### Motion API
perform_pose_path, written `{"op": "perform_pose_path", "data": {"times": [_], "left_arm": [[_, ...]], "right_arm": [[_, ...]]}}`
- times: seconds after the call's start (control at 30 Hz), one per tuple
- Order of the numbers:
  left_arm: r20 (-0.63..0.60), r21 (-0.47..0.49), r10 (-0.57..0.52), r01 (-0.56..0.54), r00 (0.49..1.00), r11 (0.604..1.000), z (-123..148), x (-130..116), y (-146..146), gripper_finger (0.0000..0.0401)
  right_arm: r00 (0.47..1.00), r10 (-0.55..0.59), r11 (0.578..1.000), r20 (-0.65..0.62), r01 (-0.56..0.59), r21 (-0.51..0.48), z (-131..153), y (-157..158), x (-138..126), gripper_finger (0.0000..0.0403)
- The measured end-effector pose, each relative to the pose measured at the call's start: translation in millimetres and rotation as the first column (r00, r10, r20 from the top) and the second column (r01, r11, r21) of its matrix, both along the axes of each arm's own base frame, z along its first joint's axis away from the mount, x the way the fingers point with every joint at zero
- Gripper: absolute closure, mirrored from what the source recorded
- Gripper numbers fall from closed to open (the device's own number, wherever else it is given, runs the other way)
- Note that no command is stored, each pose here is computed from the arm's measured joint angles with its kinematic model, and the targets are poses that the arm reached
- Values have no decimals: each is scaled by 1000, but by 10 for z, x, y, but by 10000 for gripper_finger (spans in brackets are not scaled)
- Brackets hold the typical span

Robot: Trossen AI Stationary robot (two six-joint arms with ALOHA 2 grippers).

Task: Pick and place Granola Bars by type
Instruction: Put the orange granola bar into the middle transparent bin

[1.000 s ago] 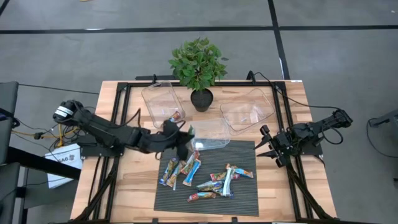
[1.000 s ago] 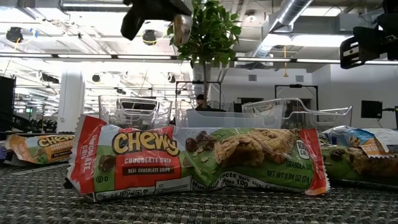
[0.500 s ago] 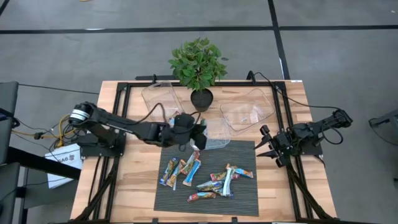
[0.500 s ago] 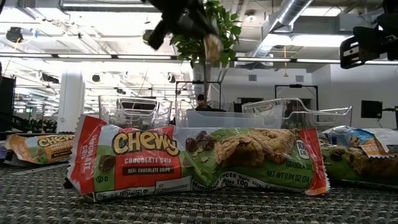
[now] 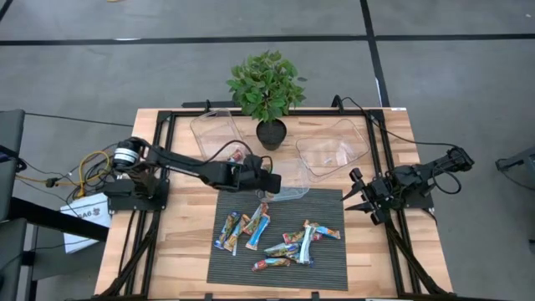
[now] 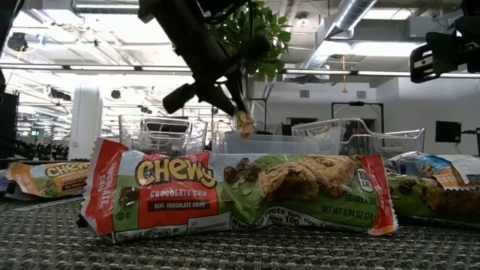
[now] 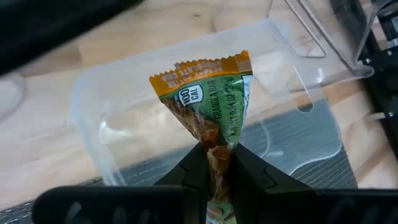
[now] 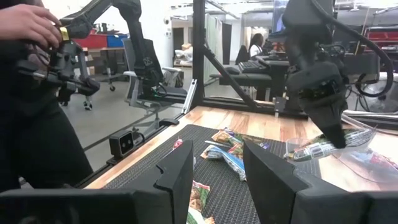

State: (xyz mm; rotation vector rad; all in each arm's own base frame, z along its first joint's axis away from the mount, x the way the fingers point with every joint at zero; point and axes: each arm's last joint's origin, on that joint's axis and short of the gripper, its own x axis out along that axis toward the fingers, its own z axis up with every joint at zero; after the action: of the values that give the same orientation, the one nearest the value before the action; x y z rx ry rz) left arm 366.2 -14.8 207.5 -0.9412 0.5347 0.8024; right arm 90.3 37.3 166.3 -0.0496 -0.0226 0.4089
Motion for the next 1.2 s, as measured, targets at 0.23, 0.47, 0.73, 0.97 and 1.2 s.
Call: {"op": "perform_pose_path", "data": {"times": [0.23, 0.47, 0.73, 0.97, 1.2], "left_arm": [[-29, 25, 58, -57, 998, 998, -16, -37, 37, 365], [-34, -8, 57, -57, 998, 998, -25, -43, 32, 335], [-32, -2, 63, -63, 997, 998, -24, -44, 35, 286], [-31, 3, 66, -66, 997, 998, -23, -44, 35, 275], [-29, 24, 27, -27, 999, 999, -14, -33, -9, 275]], "right_arm": [[1000, 0, 1000, 0, 0, 0, -1, 0, 0, 268], [1000, 0, 1000, 0, 0, 0, -1, 0, 0, 270], [1000, 0, 1000, 0, 0, 0, -1, 0, 0, 270], [1000, 0, 1000, 0, 0, 0, 0, 0, 0, 269], [1000, 0, 1000, 0, 0, 0, 0, 0, 0, 269]]}}
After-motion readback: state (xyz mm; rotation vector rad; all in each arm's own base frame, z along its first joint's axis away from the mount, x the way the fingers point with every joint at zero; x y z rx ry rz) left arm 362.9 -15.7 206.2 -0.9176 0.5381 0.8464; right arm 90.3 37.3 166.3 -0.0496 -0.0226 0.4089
